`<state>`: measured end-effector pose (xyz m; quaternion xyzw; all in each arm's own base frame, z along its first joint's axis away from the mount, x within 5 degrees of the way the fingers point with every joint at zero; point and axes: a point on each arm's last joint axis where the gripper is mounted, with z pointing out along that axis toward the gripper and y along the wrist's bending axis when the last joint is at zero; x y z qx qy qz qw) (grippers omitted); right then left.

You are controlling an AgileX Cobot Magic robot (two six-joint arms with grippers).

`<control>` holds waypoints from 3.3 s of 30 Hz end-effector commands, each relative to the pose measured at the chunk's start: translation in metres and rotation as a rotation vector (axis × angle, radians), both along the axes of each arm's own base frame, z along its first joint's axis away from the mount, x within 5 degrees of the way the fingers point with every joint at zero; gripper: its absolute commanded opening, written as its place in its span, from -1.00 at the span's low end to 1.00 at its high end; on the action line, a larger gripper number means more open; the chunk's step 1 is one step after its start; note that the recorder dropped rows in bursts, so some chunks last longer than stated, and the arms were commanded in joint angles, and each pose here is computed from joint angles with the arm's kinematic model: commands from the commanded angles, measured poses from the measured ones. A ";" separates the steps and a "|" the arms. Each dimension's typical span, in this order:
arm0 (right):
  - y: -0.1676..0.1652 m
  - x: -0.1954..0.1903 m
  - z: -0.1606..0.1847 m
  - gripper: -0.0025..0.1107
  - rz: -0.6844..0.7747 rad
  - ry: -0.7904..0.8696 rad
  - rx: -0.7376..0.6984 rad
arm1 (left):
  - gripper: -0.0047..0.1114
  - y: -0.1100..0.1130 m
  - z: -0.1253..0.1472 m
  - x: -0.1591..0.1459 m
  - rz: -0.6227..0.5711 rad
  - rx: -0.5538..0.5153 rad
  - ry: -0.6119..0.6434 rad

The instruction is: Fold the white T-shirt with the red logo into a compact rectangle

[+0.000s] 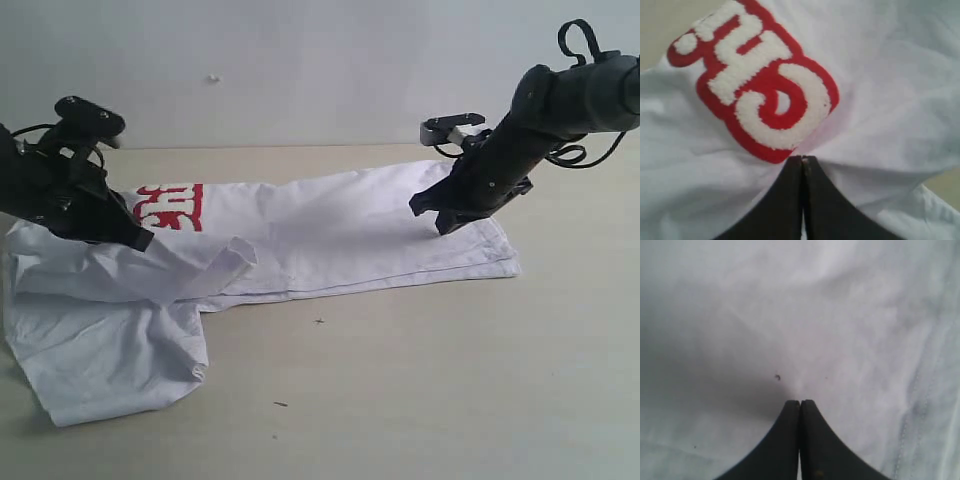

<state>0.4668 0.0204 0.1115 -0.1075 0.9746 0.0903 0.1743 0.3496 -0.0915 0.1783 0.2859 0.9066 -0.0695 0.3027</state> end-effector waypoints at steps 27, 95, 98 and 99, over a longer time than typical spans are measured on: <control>-0.001 -0.004 -0.001 -0.96 0.011 0.036 0.000 | -0.01 -0.066 -0.013 -0.074 -0.554 0.221 -0.022; -0.003 -0.001 0.000 -0.96 -0.004 0.007 0.001 | -0.20 -0.088 -0.062 -0.014 -0.315 0.385 0.049; -0.003 -0.001 0.000 -0.96 -0.004 0.007 0.001 | -0.39 -0.088 -0.063 -0.014 -0.326 0.396 0.043; -0.003 -0.001 0.000 -0.96 -0.004 0.007 0.001 | -0.45 -0.088 -0.063 -0.014 -0.332 0.402 0.040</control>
